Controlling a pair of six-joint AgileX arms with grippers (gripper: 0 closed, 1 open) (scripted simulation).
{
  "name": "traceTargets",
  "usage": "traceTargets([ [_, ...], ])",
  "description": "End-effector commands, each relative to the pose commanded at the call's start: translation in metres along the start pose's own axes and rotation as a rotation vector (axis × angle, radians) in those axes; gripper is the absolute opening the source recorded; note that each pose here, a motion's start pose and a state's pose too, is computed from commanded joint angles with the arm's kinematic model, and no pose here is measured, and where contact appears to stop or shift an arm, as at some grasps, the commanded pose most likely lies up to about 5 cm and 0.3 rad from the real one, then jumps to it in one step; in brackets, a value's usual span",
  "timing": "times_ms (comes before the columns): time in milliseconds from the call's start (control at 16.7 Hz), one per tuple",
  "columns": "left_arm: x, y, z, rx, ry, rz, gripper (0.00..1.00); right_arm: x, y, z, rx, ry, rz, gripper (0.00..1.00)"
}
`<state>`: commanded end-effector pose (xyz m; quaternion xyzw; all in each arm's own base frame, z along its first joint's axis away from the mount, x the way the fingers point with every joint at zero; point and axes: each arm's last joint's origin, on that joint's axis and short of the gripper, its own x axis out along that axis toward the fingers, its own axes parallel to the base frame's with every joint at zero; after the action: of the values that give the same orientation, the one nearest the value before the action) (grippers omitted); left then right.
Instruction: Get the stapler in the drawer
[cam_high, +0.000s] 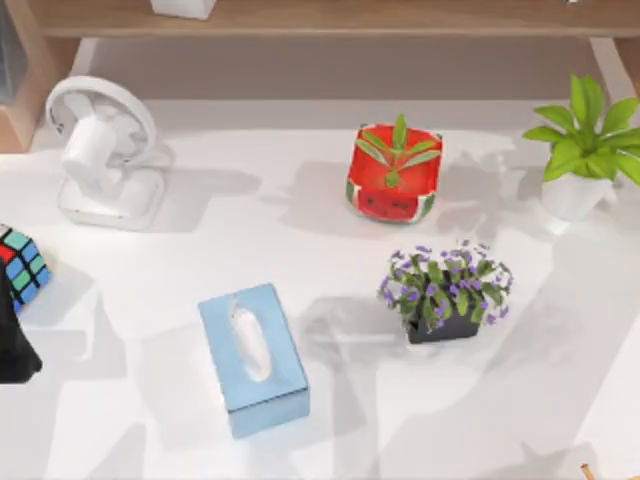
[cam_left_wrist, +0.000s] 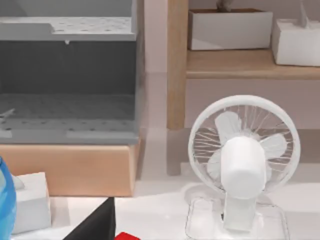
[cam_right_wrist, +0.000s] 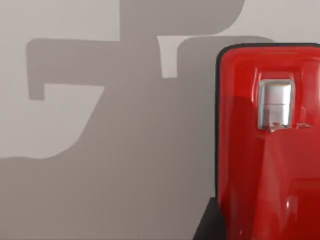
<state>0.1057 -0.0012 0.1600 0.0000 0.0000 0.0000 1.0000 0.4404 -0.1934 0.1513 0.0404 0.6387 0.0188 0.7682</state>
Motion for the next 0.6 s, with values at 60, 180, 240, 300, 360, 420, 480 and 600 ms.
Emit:
traceTargets([
  [60,0.0,0.0,0.0,0.0,0.0,0.0,1.0,0.0,0.0,0.0,0.0,0.0,0.0,0.3],
  [180,0.0,0.0,0.0,0.0,0.0,0.0,1.0,0.0,0.0,0.0,0.0,0.0,0.0,0.45],
  [240,0.0,0.0,0.0,0.0,0.0,0.0,1.0,0.0,0.0,0.0,0.0,0.0,0.0,0.53],
  [300,0.0,0.0,0.0,0.0,0.0,0.0,1.0,0.0,0.0,0.0,0.0,0.0,0.0,0.6],
  [360,0.0,0.0,0.0,0.0,0.0,0.0,1.0,0.0,0.0,0.0,0.0,0.0,0.0,0.68],
  [420,0.0,0.0,0.0,0.0,0.0,0.0,1.0,0.0,0.0,0.0,0.0,0.0,0.0,0.75],
  [480,0.0,0.0,0.0,0.0,0.0,0.0,1.0,0.0,0.0,0.0,0.0,0.0,0.0,0.83],
  [600,0.0,0.0,0.0,0.0,0.0,0.0,1.0,0.0,0.0,0.0,0.0,0.0,0.0,0.98],
])
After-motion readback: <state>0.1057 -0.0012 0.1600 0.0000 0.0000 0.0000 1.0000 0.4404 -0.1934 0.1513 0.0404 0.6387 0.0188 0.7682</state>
